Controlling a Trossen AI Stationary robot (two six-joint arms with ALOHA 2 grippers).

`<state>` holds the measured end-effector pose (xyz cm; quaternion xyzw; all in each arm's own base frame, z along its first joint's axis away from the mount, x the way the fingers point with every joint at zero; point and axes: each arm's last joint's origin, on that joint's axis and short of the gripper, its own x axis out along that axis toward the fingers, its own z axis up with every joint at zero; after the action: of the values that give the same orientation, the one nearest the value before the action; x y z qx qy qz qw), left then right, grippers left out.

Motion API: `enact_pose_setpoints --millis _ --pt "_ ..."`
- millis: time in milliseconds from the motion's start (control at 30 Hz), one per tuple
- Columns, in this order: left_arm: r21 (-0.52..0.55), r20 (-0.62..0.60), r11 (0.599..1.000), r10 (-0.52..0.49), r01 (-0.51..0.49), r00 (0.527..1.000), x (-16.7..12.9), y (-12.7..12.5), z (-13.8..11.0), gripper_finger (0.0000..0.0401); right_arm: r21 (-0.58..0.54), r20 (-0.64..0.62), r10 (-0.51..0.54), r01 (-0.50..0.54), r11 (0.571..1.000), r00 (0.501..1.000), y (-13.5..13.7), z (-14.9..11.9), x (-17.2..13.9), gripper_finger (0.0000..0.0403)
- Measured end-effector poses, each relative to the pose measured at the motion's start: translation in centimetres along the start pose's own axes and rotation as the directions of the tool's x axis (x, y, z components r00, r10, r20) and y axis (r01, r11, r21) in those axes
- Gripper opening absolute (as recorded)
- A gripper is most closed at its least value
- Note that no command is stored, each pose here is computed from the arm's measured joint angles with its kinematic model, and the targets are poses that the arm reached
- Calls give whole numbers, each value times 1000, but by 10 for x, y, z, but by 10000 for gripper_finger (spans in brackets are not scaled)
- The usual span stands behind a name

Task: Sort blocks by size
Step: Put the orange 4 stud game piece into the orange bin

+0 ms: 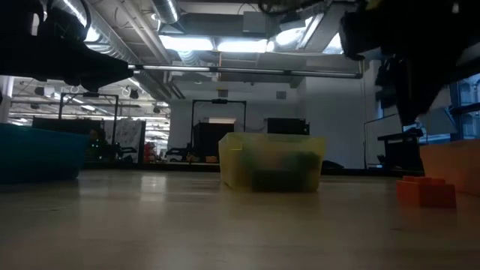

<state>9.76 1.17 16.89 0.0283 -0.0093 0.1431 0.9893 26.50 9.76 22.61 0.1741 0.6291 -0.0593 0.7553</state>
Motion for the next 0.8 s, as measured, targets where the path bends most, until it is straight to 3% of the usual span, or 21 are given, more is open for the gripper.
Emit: enact_pose_setpoints --millis 267,500,800 --pt "0 -1 1000 0 0 1000 0 0 0 194 -152 -81 -42 29 988 996 5 7 38 180" --pt "0 0 1000 0 0 1000 0 0 0 194 -319 -134 -53 8 948 989 20 -4 55 180" --pt "0 0 1000 0 0 1000 0 0 0 194 -394 -31 -142 118 912 989 33 -14 58 179"
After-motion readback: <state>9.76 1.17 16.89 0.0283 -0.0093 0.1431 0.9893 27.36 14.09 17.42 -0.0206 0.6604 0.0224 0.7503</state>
